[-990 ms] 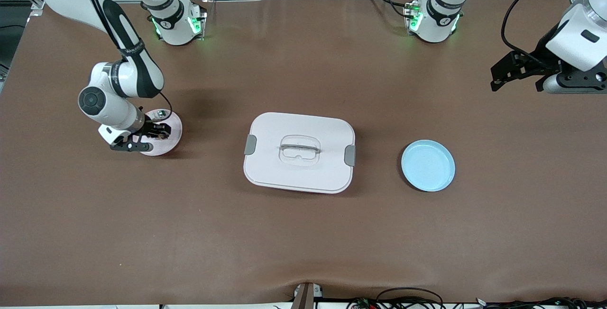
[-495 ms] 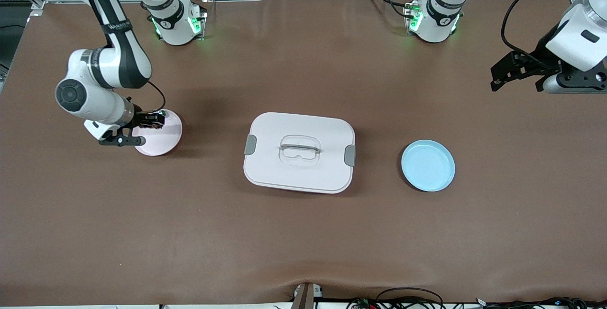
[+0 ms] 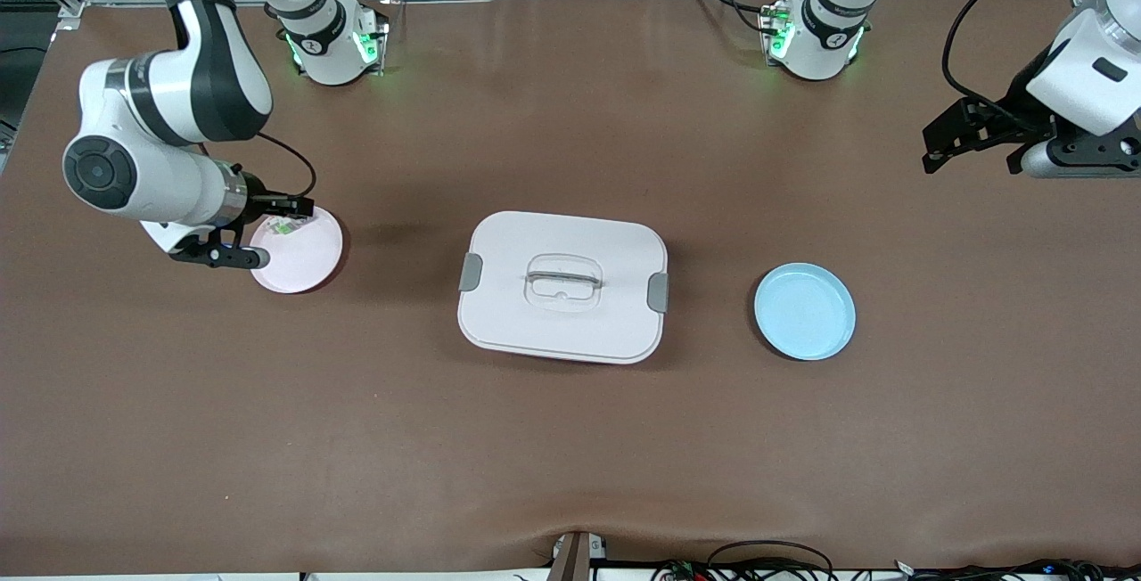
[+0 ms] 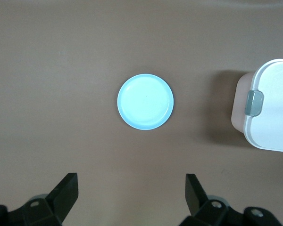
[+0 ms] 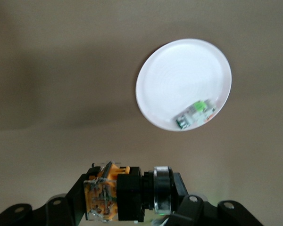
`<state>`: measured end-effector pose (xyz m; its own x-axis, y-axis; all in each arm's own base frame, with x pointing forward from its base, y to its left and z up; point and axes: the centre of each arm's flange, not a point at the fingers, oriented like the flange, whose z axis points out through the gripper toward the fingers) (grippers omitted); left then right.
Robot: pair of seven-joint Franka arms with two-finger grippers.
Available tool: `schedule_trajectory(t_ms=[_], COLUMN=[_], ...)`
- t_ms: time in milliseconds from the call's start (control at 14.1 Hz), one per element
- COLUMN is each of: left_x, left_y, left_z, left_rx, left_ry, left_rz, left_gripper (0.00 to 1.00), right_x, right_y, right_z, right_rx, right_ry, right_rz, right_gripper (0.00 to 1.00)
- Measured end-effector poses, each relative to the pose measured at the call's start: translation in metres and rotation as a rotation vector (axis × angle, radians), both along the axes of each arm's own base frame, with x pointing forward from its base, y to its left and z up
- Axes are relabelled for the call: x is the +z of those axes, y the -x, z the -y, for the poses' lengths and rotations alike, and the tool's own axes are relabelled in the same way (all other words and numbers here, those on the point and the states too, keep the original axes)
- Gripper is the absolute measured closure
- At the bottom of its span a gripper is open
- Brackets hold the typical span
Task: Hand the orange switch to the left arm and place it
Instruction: 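Lift the switch with the right gripper while the left gripper approaches, then carry the switch over the box toward the left gripper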
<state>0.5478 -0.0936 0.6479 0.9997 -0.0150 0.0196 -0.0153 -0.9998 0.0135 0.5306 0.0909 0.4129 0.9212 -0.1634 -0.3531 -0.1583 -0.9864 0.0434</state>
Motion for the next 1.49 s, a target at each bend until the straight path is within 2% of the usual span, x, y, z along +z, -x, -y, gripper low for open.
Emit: schedule_trajectory(t_ms=[141,424,566,707,1132,1273,1486], left_x=[-0.021,-0.071,-0.084,-0.085,-0.071,-0.069,-0.074], left_y=[-0.011,-0.038,-0.043,-0.042,-0.037,-0.032,-0.018], left_z=[-0.001,-0.020,-0.017,0.003,0.082,0.115,0.176], left_rx=[0.002,0.019,0.015,-0.007,-0.068,-0.072,-0.022], left_ry=[-0.001,0.001,0.005,0.059,0.329,0.372,0.414], left_rz=[-0.039,-0.118,-0.140,-0.148,-0.100,-0.074,-0.043], left_gripper=[0.00,0.00,0.00,0.00,0.00,0.00,0.00], right_x=[0.031,0.074,0.083,0.091,0.116,0.119,0.125], right_y=[-0.001,-0.002,0.000,0.003,0.001,-0.005,-0.013], right_z=[-0.022,-0.047,-0.064,-0.088,-0.148,-0.161,-0.185], right_rx=[-0.047,-0.162,-0.232,-0.309,-0.490,-0.549,-0.623], right_ry=[-0.018,-0.111,-0.150,-0.194,-0.279,-0.299,-0.345], right_rz=[-0.024,-0.054,-0.074,-0.104,-0.156,-0.153,-0.186], right_gripper=[0.27,0.27,0.27,0.27,0.27,0.27,0.27])
